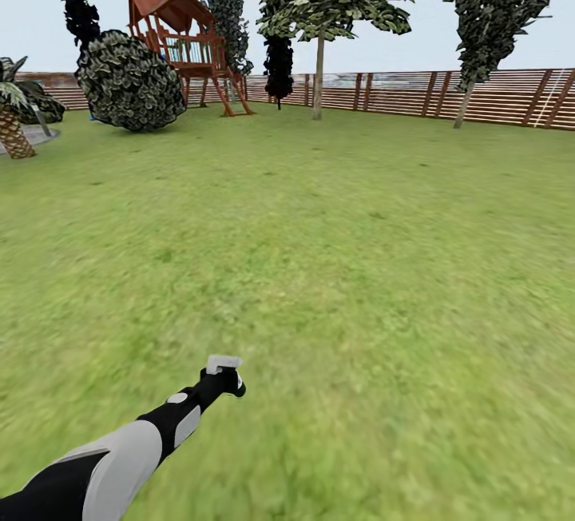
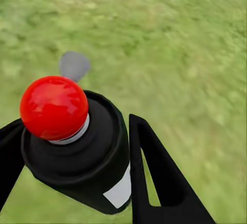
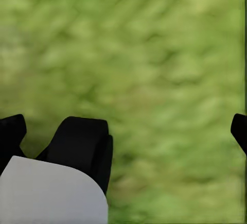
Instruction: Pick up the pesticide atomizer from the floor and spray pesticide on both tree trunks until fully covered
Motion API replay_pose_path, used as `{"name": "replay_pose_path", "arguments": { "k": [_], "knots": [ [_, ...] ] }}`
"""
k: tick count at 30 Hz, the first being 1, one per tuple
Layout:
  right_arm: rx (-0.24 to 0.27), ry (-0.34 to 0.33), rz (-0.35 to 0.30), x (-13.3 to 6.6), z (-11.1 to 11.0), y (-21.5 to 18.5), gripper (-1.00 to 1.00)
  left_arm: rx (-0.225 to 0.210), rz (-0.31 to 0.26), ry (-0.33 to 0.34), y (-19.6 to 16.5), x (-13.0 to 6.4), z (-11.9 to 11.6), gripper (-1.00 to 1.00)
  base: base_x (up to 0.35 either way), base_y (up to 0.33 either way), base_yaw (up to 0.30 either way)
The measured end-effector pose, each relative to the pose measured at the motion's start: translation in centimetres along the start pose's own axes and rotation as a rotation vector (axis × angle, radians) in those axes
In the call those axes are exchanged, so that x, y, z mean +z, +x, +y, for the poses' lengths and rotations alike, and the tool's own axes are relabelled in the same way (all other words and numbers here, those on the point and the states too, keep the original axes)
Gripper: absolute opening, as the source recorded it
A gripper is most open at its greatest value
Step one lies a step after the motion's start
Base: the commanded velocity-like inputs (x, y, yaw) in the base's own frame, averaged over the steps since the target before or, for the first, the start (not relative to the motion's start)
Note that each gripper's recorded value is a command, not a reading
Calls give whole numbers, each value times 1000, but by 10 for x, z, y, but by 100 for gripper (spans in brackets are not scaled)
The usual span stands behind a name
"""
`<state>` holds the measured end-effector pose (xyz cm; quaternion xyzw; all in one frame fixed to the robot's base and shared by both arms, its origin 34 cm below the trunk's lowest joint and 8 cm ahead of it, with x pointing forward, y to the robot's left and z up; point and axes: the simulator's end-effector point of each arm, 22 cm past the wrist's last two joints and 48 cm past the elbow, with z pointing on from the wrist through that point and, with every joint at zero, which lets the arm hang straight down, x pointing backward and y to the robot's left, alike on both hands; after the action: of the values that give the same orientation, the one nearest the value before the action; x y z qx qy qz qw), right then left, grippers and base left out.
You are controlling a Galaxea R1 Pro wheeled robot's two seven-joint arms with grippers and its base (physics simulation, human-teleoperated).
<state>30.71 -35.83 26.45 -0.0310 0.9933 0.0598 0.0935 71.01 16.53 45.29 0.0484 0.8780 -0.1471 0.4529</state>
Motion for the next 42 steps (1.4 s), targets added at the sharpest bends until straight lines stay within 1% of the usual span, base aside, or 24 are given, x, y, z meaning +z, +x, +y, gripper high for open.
{"name": "replay_pose_path", "arguments": {
  "k": [42],
  "knots": [
    [0, 0, 0, 0, 0, 0, 100, 1, 0, 0, 0, 0, 0, -100, 350, 0, 0]
  ]
}}
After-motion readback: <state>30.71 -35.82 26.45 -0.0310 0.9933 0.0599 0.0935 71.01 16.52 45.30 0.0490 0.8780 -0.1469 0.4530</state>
